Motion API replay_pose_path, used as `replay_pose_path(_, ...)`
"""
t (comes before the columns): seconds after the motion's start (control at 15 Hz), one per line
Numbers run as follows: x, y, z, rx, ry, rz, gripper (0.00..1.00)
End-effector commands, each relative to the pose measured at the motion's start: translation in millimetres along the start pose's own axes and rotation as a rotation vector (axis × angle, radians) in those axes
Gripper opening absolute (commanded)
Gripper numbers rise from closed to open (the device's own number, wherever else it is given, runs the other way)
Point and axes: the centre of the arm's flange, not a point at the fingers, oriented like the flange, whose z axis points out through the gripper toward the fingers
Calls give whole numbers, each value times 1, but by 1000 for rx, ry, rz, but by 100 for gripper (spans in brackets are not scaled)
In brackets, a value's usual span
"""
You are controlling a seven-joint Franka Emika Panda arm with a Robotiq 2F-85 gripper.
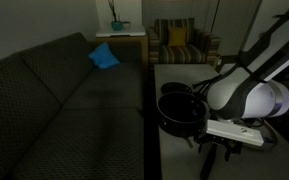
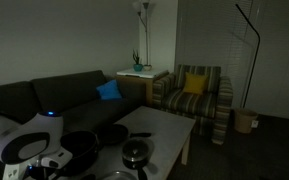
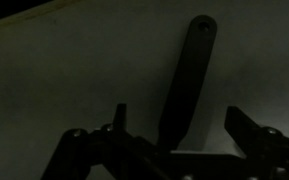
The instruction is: Move the dishing spoon from the pot to the table, to the pot, then to the table
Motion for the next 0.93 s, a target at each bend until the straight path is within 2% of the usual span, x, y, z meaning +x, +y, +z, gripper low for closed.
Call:
replay_pose_path(0.0, 5, 2, 0, -6, -3, -38, 100)
replay_pose_path(0.87, 27, 26, 32, 206, -15, -22, 100)
